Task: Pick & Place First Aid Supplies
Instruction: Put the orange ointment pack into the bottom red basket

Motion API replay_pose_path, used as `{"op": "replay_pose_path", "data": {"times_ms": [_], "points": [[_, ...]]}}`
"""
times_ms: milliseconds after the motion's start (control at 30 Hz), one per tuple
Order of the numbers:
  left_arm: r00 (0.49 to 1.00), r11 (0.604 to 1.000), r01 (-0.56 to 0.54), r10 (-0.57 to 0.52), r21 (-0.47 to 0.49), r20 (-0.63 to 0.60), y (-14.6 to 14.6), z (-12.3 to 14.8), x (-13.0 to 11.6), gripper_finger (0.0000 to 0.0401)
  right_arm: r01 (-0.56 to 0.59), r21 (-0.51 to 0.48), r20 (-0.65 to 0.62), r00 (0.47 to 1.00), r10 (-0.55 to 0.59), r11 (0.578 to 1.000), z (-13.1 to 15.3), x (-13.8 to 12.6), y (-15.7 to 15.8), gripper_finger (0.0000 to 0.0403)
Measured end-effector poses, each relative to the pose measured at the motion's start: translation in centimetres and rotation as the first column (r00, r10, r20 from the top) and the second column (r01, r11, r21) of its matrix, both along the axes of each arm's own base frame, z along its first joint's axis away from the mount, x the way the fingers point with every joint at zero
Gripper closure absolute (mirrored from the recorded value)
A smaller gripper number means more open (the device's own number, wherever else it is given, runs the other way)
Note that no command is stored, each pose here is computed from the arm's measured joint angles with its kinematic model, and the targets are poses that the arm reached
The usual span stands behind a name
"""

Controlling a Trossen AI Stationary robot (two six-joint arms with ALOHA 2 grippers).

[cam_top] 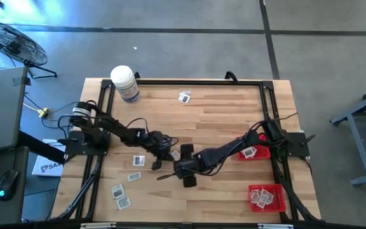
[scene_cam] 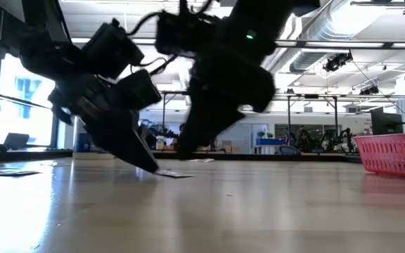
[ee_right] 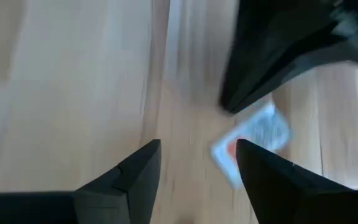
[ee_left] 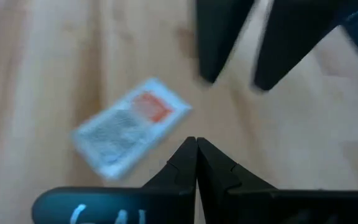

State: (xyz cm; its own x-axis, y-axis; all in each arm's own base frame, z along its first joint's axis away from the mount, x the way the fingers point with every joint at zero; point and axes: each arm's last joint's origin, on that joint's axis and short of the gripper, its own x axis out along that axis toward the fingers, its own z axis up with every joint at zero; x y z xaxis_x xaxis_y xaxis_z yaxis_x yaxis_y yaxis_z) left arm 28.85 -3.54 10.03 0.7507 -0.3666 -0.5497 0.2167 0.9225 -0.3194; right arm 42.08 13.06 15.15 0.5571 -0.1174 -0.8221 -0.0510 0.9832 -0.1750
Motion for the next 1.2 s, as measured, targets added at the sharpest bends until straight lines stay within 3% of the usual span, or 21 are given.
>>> {"op": "replay_pose_path", "data": {"times_ms": [167,300,500,733,833,1000,1200], "points": [[0.997,1.0,-0.001,0.002,0.007,-0.072,0.1,2.6,-0.9,0.0401,0.052,0.065,0.117,0.991,-0.059,0.997,-0.8,0.8,-0.9,0.0203],[0.994,0.993,-0.084,0.09,0.084,-0.067,0.6,5.2,-2.8,0.0401,0.152,0.097,0.144,0.976,-0.165,0.984,-1.7,1.1,-1.8,0.0215],[0.967,0.945,-0.251,0.256,0.211,0.006,1.4,7.2,-4.8,0.0401,0.261,0.113,0.201,0.939,-0.28,0.959,-2.7,1.6,-1.9,0.0241],[0.943,0.888,-0.326,0.331,0.324,0.041,1.9,8.1,-5.9,0.0401,0.44,0.073,0.278,0.853,-0.442,0.895,-2.8,1.4,-2.2,0.0261],[0.93,0.865,-0.357,0.365,0.353,0.048,2.1,8.2,-6.0,0.0401,0.452,0.116,0.324,0.824,-0.464,0.884,-2.7,1.7,-1.8,0.0264],[0.931,0.859,-0.356,0.362,0.367,0.055,2.1,8.2,-6.0,0.0401,0.453,0.105,0.295,0.836,-0.463,0.885,-5.0,1.8,-1.6,0.0264],[0.931,0.859,-0.354,0.362,0.37,0.05,2.1,8.2,-6.0,0.0401,0.537,0.089,0.346,0.773,-0.532,0.839,-6.0,1.7,-1.4,0.0265]]}}
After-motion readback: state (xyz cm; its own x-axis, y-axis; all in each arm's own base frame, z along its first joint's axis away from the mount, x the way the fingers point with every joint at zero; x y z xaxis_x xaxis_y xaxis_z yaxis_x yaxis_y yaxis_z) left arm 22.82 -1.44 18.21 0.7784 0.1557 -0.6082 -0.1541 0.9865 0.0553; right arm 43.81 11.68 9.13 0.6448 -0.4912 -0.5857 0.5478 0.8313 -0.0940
